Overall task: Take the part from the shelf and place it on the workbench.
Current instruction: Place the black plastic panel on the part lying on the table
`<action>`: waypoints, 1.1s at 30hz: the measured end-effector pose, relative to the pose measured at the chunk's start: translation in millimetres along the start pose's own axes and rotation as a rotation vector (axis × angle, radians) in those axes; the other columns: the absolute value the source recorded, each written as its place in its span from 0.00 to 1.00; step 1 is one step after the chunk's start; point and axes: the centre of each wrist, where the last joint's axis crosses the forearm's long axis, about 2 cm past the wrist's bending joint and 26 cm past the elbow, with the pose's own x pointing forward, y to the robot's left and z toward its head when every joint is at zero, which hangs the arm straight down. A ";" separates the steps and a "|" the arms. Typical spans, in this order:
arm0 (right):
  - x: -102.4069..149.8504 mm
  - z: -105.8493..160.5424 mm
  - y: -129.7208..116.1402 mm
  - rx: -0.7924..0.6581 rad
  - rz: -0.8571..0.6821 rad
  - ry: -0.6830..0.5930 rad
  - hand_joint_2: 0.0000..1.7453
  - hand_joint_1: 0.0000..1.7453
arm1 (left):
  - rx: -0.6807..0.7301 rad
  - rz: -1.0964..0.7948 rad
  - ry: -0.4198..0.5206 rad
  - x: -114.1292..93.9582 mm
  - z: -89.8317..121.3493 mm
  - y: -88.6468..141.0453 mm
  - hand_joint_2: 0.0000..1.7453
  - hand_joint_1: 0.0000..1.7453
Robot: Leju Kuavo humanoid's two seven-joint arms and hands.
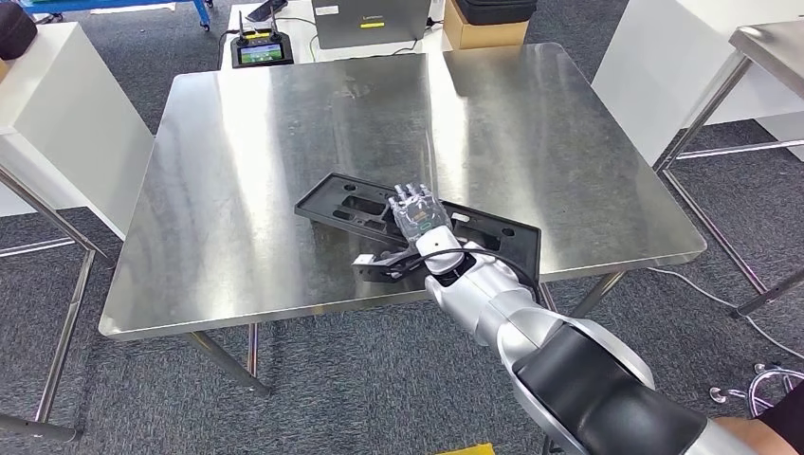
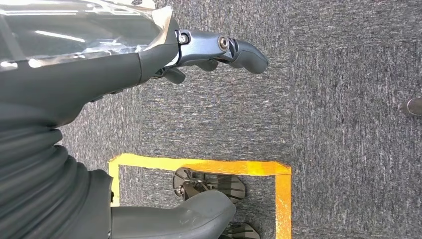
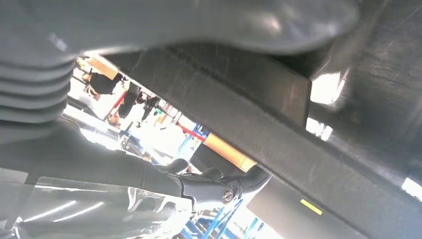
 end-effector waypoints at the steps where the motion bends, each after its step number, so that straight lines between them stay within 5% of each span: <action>1: 0.0 0.0 -0.1 -0.001 0.002 -0.002 0.00 0.00 | 0.000 0.000 0.001 0.0 0.0 0.0 1.00 0.00; 12: 5.0 -0.9 -9.2 -0.084 -0.011 -0.055 0.00 0.00 | 0.013 0.007 0.004 -0.6 0.2 0.6 1.00 0.00; 33: 28.3 -3.5 -64.1 -0.388 -0.053 -0.178 0.00 0.00 | 0.020 -0.011 0.014 -0.3 0.3 -0.3 1.00 0.00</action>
